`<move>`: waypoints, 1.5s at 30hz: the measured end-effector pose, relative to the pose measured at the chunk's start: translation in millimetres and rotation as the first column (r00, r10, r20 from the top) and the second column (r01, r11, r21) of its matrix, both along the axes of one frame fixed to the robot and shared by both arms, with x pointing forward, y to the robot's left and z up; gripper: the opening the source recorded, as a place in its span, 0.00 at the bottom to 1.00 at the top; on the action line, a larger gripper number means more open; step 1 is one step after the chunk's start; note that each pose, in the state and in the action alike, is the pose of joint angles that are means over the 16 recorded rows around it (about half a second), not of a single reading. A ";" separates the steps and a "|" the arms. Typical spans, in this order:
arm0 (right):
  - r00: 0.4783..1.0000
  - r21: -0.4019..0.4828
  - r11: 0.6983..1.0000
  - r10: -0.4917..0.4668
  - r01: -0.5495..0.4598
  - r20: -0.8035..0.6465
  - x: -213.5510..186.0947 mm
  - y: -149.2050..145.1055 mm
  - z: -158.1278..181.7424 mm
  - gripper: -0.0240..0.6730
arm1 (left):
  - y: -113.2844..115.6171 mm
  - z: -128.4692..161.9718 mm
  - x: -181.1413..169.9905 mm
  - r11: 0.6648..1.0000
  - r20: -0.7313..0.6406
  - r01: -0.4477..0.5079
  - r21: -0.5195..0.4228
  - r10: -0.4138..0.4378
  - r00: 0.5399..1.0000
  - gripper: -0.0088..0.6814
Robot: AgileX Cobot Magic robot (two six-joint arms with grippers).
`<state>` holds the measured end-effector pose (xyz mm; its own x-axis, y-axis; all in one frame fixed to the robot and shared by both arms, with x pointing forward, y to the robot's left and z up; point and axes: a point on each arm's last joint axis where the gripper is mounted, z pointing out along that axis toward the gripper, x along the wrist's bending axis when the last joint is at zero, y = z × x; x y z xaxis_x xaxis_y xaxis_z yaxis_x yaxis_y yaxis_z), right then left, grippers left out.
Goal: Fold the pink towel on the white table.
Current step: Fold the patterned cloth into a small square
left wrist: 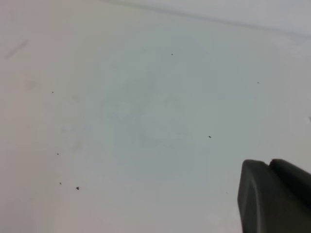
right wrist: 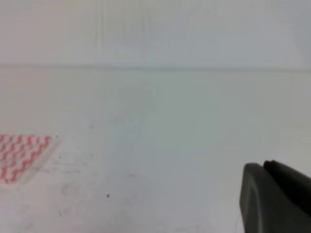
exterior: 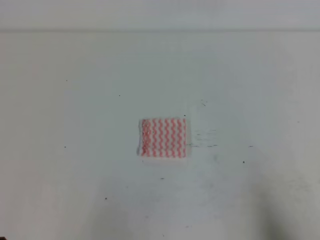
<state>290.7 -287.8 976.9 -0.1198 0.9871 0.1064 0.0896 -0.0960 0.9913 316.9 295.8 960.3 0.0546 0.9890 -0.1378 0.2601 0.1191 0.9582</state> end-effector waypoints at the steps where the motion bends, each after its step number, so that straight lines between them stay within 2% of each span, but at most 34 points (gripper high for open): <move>1: 1.000 -0.002 1.000 0.004 -0.004 -0.012 0.0 0.4 -2.2 0.01 | 0.0 0.0 0.0 1.000 0.000 0.000 0.000 0.000 1.000 0.01; 12: 0.995 0.019 0.999 0.030 -0.029 -0.094 0.6 2.9 -17.6 0.01 | 0.1 0.7 -0.1 1.000 0.004 -0.001 -0.003 0.001 1.000 0.01; 45: 0.995 0.029 0.999 0.035 -0.032 -0.098 0.8 3.4 -15.9 0.01 | 0.8 0.7 -0.1 1.000 0.006 -0.007 0.003 0.007 1.000 0.01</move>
<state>291.4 -284.5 961.0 -0.1402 0.9792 0.1464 0.1898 -0.1186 0.9746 316.8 296.6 961.0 0.0488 0.9897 -0.1342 0.2539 0.1176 0.9600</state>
